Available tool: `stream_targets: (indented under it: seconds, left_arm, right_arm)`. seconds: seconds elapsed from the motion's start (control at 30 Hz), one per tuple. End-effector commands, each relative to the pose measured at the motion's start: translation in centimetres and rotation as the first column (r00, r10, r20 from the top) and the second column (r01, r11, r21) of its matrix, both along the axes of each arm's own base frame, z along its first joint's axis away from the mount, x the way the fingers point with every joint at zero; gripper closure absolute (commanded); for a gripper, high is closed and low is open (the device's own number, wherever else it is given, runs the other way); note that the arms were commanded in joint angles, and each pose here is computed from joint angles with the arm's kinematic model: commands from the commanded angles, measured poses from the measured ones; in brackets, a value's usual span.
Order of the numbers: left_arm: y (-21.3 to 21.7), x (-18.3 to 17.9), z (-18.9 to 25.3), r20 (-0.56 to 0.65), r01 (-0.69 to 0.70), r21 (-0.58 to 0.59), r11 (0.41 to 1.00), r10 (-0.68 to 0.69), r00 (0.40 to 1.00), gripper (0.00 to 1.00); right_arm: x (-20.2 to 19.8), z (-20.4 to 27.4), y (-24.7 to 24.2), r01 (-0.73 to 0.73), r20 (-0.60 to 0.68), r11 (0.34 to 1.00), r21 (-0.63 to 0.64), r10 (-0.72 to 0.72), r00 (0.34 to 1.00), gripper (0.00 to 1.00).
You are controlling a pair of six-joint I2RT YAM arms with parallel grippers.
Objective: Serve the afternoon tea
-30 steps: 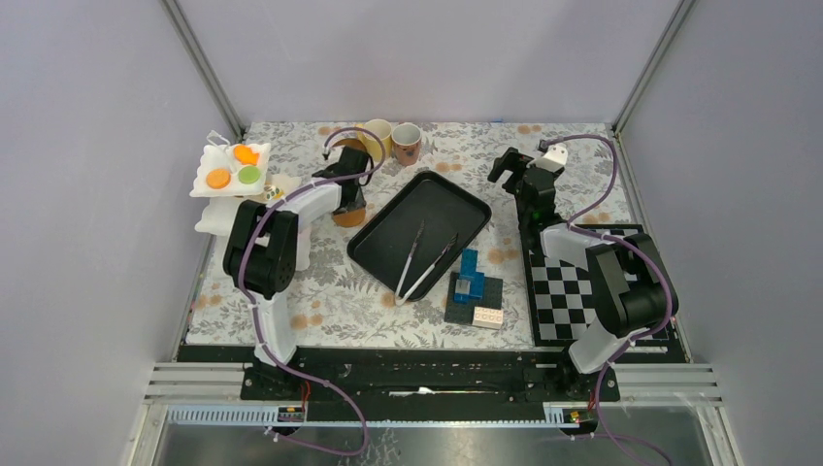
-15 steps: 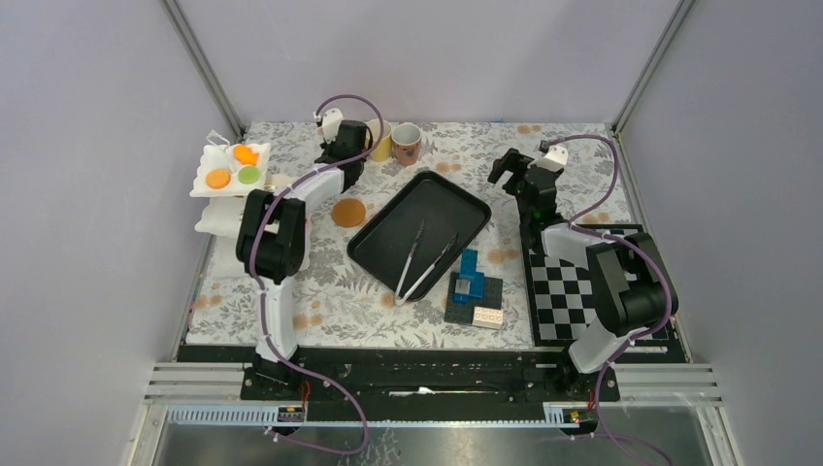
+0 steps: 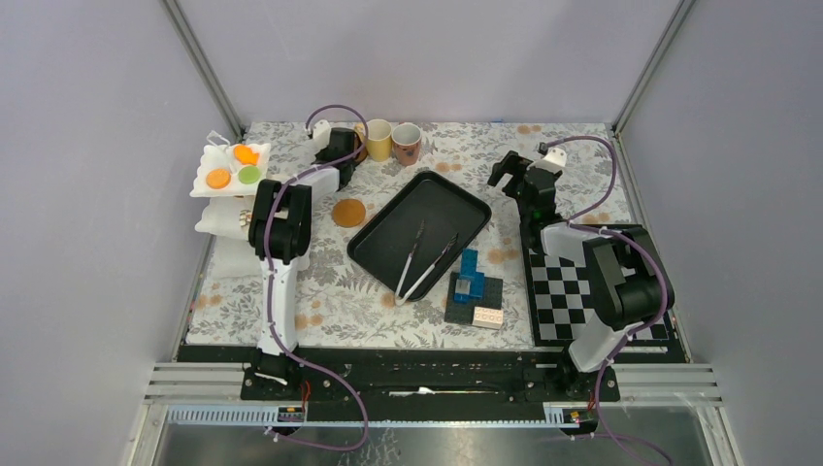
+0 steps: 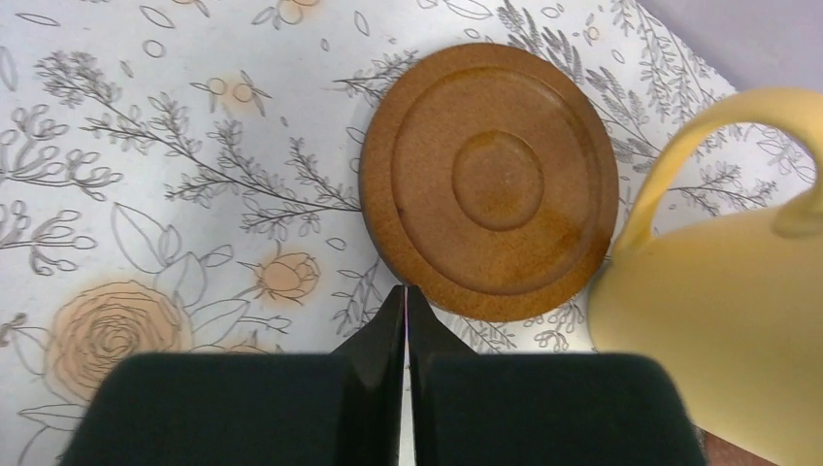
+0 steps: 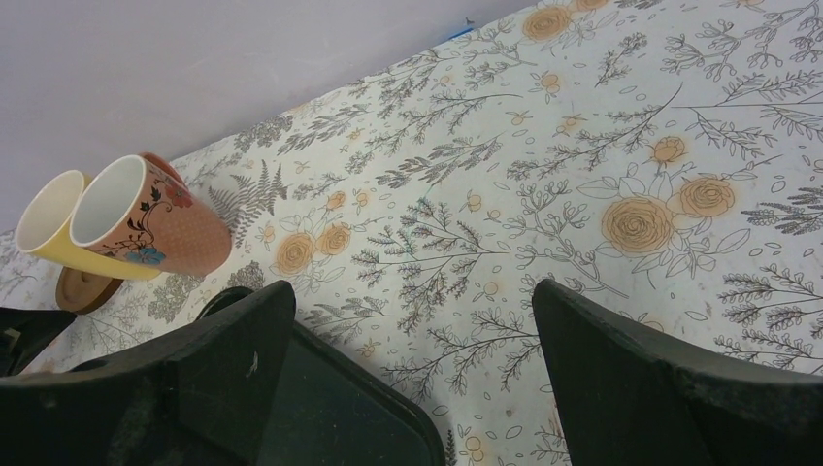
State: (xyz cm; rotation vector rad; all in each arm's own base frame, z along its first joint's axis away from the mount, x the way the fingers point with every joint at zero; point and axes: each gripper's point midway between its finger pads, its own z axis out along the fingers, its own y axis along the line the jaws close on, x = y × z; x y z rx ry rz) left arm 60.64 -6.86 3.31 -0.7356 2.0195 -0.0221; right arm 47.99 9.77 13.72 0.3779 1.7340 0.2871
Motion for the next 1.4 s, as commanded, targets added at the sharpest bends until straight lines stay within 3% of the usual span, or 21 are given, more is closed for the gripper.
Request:
stream_targets:
  seconds: [0.0, 0.63, 0.87, 1.07, 1.37]
  left_arm:
    - [-1.6, 2.5, 3.4, 0.127, 0.039, -0.056, 0.998, -0.032, 0.991, 1.0]
    - [-1.7, 2.3, 6.3, 0.223, 0.088, -0.026, 0.996, -0.08, 0.972, 1.0]
    - [-0.8, 2.9, 7.6, 0.268, 0.047, -0.014, 0.999, -0.042, 0.963, 1.0]
    - [-0.7, 4.5, 4.9, 0.215, 0.024, -0.045, 0.999, -0.014, 0.977, 1.0]
    - [-0.6, 3.9, 1.7, 0.109, -0.005, -0.134, 0.991, 0.02, 0.994, 1.0]
  right_arm:
    - [1.4, 1.9, 0.3, -0.003, 0.05, 0.999, 0.032, 0.002, 0.999, 0.01]
    - [1.8, 1.1, 0.0, -0.005, 0.027, 0.999, 0.046, 0.003, 1.0, 0.0]
    - [1.8, 0.7, -0.5, 0.009, 0.012, 0.998, 0.063, -0.01, 1.0, 0.0]
    - [1.7, 0.8, -0.9, 0.019, 0.011, 0.997, 0.068, -0.02, 1.0, 0.0]
    - [1.7, 0.8, -0.9, 0.009, 0.005, 0.996, 0.09, -0.01, 1.0, 0.0]
